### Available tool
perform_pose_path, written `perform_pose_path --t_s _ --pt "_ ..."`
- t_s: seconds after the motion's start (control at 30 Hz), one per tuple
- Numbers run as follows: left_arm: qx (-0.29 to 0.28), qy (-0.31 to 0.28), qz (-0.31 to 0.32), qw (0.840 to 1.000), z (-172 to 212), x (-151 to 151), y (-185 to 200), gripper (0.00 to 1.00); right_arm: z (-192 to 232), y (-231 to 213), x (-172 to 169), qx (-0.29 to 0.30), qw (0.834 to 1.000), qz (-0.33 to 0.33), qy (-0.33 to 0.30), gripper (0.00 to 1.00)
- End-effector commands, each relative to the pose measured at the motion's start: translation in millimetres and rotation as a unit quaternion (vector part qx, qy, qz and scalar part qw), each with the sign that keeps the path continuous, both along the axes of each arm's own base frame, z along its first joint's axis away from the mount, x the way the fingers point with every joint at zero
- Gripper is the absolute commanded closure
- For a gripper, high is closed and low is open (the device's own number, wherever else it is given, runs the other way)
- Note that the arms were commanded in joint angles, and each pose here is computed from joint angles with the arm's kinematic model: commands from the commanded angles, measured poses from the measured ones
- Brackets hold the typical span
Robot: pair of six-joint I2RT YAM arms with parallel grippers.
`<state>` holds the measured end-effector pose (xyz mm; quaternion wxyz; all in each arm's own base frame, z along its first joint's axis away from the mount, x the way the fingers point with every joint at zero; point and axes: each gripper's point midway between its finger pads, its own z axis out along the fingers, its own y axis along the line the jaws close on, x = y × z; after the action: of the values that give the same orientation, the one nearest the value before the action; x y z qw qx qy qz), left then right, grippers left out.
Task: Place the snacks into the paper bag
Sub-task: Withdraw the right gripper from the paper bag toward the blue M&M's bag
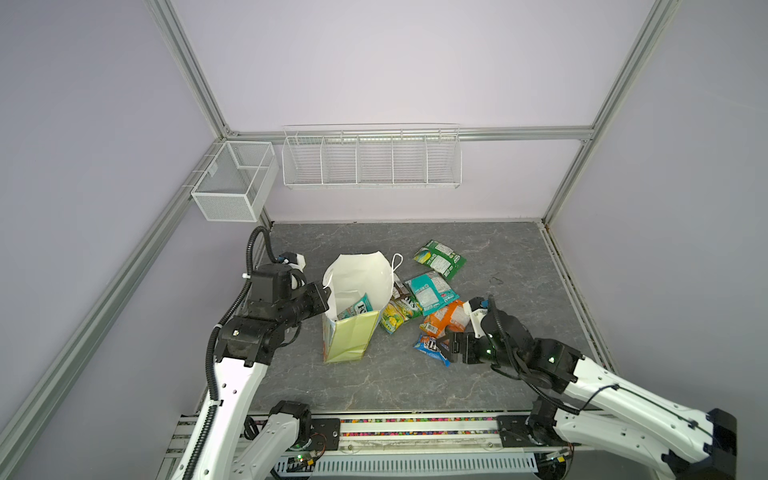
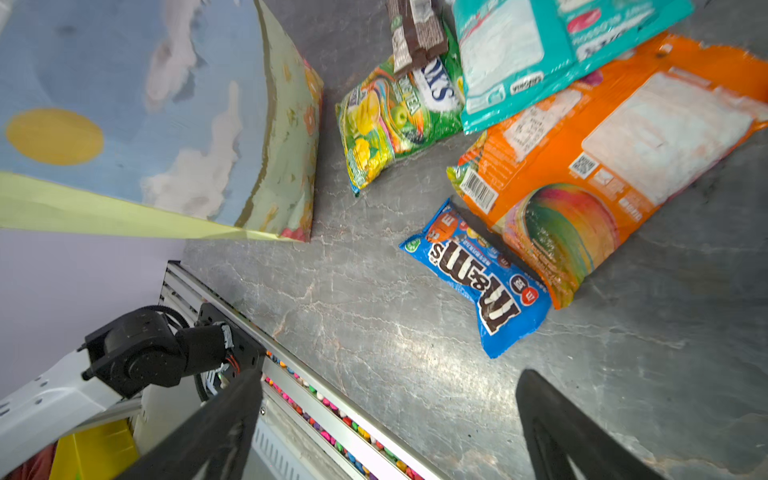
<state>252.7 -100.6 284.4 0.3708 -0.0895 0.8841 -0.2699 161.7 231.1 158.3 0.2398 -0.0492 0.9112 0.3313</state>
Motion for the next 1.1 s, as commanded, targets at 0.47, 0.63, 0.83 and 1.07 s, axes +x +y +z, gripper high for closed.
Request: perform_pose_path --t_s 0.47,0.63,0.83,1.07 --pt "-0.026 -0.014 0.003 1.000 8.9 15.7 -7.5 1.00 -40.8 -3.2 -7.7 0.037 0.997 -0.003 0.066 0.01" --pt "-0.029 -0.026 -0.011 0.999 20.3 27.4 -14.2 1.00 -39.9 -0.1 -2.8 0.035 0.997 -0.006 0.071 0.01" --pt "-0.035 -0.041 -0.018 0.998 30.1 35.5 -18.6 1.00 -40.0 -1.2 1.1 0.029 0.997 -0.013 0.065 0.03" --pt "-0.028 -0.046 -0.019 0.998 29.3 39.8 -17.9 1.00 -49.0 0.8 5.9 0.038 0.997 -0.011 0.072 0.09"
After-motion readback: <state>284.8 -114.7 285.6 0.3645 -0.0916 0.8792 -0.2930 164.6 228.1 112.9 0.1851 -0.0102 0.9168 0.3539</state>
